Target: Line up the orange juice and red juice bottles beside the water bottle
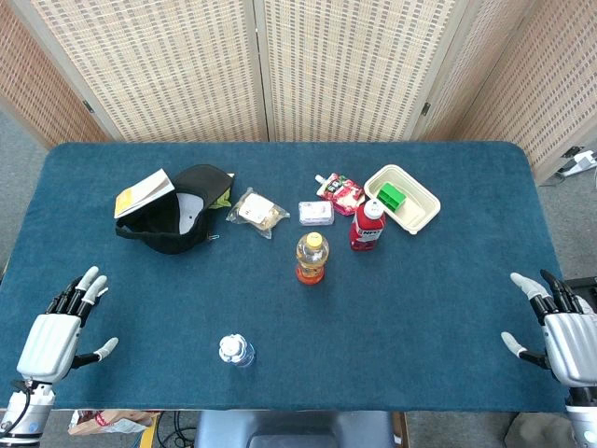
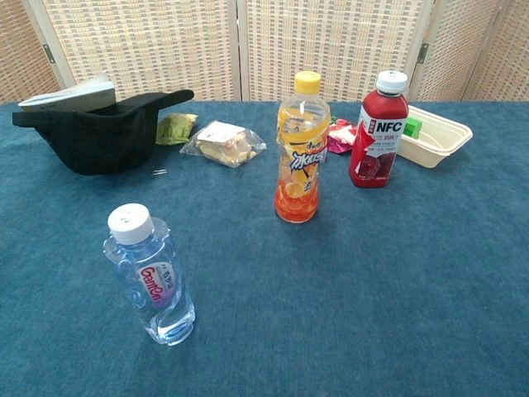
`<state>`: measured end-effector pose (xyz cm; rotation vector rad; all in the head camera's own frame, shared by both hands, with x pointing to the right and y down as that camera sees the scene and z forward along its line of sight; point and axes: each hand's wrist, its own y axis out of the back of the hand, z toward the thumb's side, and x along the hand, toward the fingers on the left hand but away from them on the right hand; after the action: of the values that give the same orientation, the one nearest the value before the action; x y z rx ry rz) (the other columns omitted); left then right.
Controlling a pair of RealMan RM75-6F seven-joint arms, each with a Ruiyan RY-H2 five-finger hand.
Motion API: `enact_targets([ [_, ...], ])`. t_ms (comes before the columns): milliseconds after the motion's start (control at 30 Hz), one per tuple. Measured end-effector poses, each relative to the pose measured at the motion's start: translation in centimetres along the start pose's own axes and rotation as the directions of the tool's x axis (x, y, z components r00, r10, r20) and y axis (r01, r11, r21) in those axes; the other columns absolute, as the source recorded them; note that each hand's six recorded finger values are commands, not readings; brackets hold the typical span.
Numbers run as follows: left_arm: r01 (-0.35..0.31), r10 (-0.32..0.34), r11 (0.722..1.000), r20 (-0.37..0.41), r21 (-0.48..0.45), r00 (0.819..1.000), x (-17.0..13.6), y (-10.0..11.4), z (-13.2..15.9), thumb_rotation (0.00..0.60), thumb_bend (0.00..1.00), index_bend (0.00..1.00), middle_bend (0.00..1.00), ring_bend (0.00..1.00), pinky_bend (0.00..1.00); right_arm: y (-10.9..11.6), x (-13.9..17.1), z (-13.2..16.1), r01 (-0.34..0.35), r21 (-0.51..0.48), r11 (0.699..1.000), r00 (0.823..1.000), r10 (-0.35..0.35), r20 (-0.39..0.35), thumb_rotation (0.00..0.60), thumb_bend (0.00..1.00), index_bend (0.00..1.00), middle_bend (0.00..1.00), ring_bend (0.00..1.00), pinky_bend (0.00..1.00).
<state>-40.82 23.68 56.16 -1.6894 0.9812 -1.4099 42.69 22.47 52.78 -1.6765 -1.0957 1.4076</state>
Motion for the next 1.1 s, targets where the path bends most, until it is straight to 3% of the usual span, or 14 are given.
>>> enact_targets([
  [367,-0.002,0.002,1.0,-0.002,0.0,1.0,-0.3,0.2,0.1,0.6,0.16,0.04,0.01,0.05,0.15,-0.1,-0.4,0.6,-0.01,-0.014,1.0,0.999,0.009,-0.039,0.6,0.21,0.16,0.22,0.04,0.12],
  [733,-0.014,0.014,1.0,0.001,0.001,1.0,-0.6,0.6,0.2,0.6,0.16,0.04,0.01,0.05,0.15,-2.2,-1.0,2.9,-0.113,-0.127,0.985,0.987,0.097,-0.129,0.6,0.21,0.16,0.22,0.04,0.12],
  [967,-0.019,0.019,1.0,0.006,-0.004,1.0,-0.7,0.7,0.3,0.6,0.16,0.04,0.01,0.05,0.15,-3.9,-2.3,4.8,-0.203,-0.23,0.952,0.967,0.158,-0.198,0.6,0.21,0.16,0.21,0.04,0.12],
  [1100,-0.02,0.02,1.0,0.001,-0.002,1.0,-0.8,0.7,0.2,0.6,0.16,0.04,0.01,0.05,0.15,-4.9,-3.3,6.0,-0.262,-0.326,0.908,0.954,0.192,-0.232,0.6,0.17,0.16,0.2,0.04,0.12],
])
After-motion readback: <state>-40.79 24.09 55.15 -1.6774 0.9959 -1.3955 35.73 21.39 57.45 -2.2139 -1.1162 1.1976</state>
